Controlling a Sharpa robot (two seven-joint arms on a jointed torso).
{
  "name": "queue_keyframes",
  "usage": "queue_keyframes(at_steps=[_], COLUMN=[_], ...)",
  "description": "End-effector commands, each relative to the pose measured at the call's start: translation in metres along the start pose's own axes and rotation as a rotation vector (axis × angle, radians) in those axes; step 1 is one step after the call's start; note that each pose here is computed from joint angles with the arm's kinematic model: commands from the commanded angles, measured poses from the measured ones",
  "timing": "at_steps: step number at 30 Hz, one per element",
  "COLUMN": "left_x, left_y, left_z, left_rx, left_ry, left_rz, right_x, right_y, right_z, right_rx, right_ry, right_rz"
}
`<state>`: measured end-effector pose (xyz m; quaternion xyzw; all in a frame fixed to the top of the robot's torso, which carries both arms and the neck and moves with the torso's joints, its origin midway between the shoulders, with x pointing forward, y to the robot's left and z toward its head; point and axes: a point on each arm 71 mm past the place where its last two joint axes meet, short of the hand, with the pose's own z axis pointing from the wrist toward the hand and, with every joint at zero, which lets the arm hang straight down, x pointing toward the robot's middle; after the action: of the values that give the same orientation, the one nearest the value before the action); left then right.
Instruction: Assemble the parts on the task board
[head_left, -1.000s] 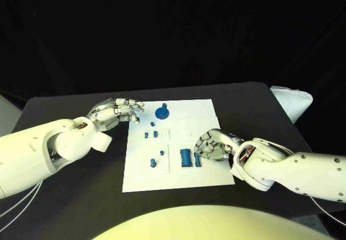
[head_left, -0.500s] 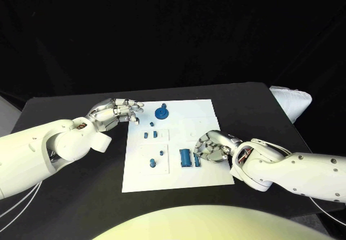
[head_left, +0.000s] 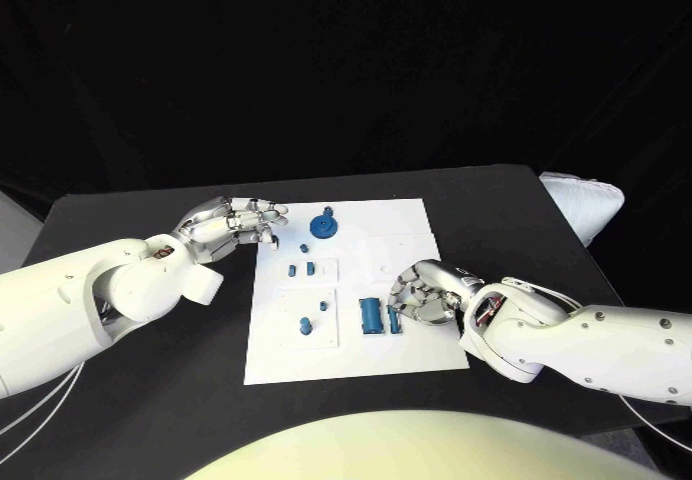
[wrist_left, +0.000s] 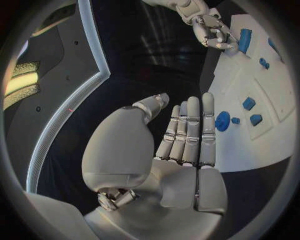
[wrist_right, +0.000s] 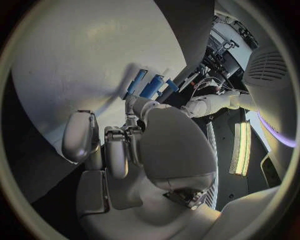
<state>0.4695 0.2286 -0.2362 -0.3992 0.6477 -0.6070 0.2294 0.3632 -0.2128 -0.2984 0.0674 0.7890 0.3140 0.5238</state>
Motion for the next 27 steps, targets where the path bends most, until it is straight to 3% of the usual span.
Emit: queue_keyframes(at_steps=[1, 8, 13, 21, 27], left_x=[0.0030, 0.0011, -0.0036, -0.0148, -0.0346], left_y=[-0.0003, -0.0006, -0.0015, -0.0047, -0.0078], left_z=[0.0008, 0.0017, 0.0023, 0.0046, 0.0115], left_rx=[0.006, 0.018, 0.038, 0.095, 0.167], left_ry=[0.022, 0.007, -0.028, -0.128, -0.258], left_rz=[-0.006, -0.006, -0.007, 0.007, 0.069], right_x=[-0.005, -0.028, -0.057, -0.101, -0.122], right_y=[0.002, 0.004, 0.001, -0.021, -0.038], right_z=[-0.002, -0.003, 0.008, 0.041, 0.068], right_rx=[-0.050, -0.072, -0.067, -0.049, -0.044], right_ry=[-0.072, -0.190, -0.252, -0.351, -0.404], right_rz=[0.046, 0.286, 0.411, 0.520, 0.563])
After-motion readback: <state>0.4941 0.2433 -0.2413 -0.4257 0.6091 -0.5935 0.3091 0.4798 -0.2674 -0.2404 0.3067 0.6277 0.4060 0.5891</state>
